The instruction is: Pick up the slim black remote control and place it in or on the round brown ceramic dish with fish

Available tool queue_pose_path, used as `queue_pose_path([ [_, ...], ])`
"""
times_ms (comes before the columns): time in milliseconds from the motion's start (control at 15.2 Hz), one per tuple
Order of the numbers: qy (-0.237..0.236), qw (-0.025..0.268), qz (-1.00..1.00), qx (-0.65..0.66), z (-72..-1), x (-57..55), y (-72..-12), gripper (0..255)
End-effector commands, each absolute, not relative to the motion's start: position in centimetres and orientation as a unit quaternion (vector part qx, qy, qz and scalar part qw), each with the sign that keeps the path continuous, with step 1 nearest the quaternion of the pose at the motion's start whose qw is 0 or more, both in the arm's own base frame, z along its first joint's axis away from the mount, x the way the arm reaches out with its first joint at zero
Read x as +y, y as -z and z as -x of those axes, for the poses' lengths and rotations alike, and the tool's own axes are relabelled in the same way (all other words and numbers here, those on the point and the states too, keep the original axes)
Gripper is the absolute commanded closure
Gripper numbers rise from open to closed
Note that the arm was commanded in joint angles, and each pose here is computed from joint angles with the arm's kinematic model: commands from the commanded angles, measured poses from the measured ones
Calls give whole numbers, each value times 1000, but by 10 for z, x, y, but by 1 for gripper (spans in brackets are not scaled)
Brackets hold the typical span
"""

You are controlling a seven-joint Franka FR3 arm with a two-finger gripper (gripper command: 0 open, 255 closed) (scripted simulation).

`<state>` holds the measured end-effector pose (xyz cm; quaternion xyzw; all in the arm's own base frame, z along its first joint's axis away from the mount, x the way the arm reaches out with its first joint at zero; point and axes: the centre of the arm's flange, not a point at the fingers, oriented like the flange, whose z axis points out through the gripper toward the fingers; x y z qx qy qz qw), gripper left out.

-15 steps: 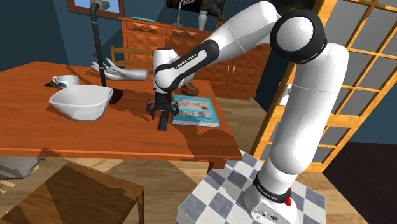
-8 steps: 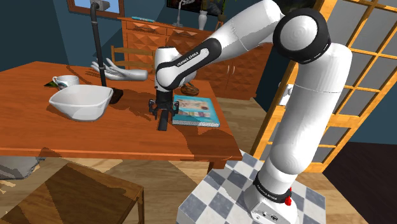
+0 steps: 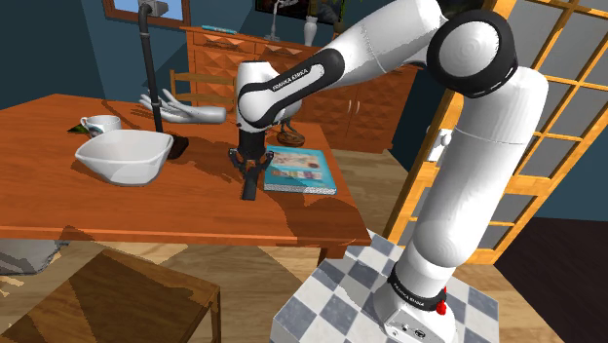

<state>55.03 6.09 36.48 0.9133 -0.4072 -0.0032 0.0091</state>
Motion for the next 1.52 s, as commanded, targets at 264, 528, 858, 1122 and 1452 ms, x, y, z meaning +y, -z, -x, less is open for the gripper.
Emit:
queue_pose_path([
  [264,7,15,-907,-420,-534,84,-343,0],
  [528,7,15,-907,-420,-534,83,-322,0],
  [858,7,15,-907,-420,-534,83,-313,0],
  [1122,7,15,-907,-420,-534,83,-313,0],
  [1452,7,15,-907,-420,-534,84,-313,255],
])
